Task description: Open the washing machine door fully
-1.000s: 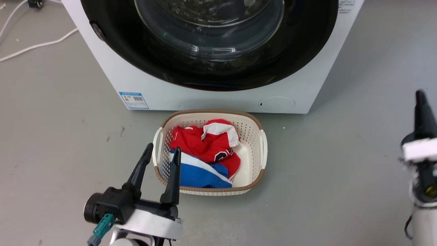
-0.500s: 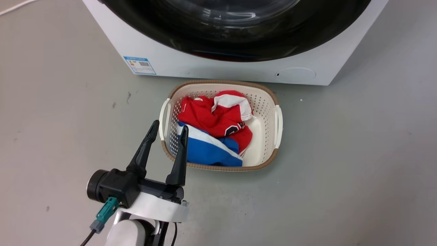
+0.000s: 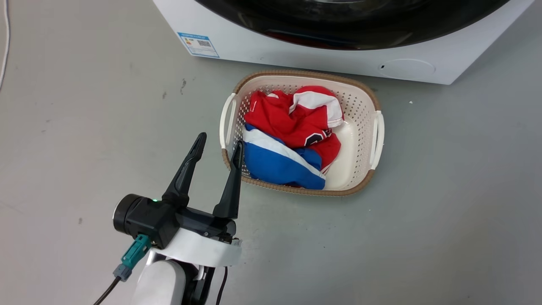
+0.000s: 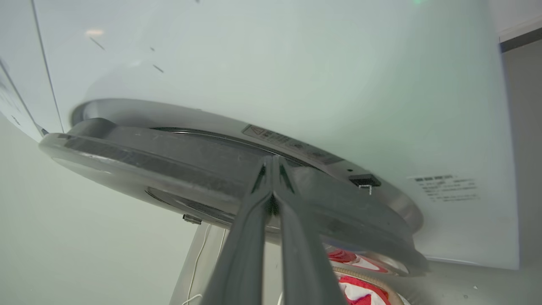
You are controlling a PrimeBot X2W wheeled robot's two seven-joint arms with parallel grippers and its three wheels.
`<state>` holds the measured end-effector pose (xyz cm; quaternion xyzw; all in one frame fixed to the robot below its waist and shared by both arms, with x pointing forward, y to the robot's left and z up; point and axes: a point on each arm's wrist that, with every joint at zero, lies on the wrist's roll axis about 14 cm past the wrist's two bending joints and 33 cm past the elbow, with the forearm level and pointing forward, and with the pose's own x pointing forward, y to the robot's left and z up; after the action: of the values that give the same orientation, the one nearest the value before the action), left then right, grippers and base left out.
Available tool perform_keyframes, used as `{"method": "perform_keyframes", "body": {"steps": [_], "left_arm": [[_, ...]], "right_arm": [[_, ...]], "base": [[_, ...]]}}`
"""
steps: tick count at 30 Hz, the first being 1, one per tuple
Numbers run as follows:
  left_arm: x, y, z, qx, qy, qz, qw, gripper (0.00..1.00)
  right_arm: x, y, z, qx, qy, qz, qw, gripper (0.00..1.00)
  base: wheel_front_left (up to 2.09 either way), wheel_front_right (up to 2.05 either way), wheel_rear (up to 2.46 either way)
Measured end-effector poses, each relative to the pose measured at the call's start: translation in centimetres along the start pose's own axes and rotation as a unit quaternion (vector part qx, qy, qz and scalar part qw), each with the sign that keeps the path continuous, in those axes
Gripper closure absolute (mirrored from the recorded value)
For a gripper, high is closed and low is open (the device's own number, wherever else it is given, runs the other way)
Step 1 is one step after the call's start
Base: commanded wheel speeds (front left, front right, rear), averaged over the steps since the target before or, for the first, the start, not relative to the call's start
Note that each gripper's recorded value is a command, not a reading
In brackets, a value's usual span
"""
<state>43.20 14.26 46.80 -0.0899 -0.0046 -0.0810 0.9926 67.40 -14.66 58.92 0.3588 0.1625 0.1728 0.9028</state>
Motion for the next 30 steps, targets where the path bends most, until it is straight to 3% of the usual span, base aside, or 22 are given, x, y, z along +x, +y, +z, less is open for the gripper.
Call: {"method": "perform_keyframes", "body": {"steps": [17, 30], "left_arm": [[-0.1, 1.0, -0.3, 0.001, 0.006, 0.016, 1.000, 0.00], [-0.6, 0.6, 0.6, 0.001, -0.004, 0.016, 1.000, 0.00]], "right_arm": [[2.8, -1.6, -3.4, 0.022, 0.100, -0.026, 0.994, 1.00], [0.7, -0.2, -5.9, 0.027, 0.149, -0.016, 0.988, 1.00]], "base": [[0.00, 0.00, 0.00], [0.00, 0.00, 0.00]]}}
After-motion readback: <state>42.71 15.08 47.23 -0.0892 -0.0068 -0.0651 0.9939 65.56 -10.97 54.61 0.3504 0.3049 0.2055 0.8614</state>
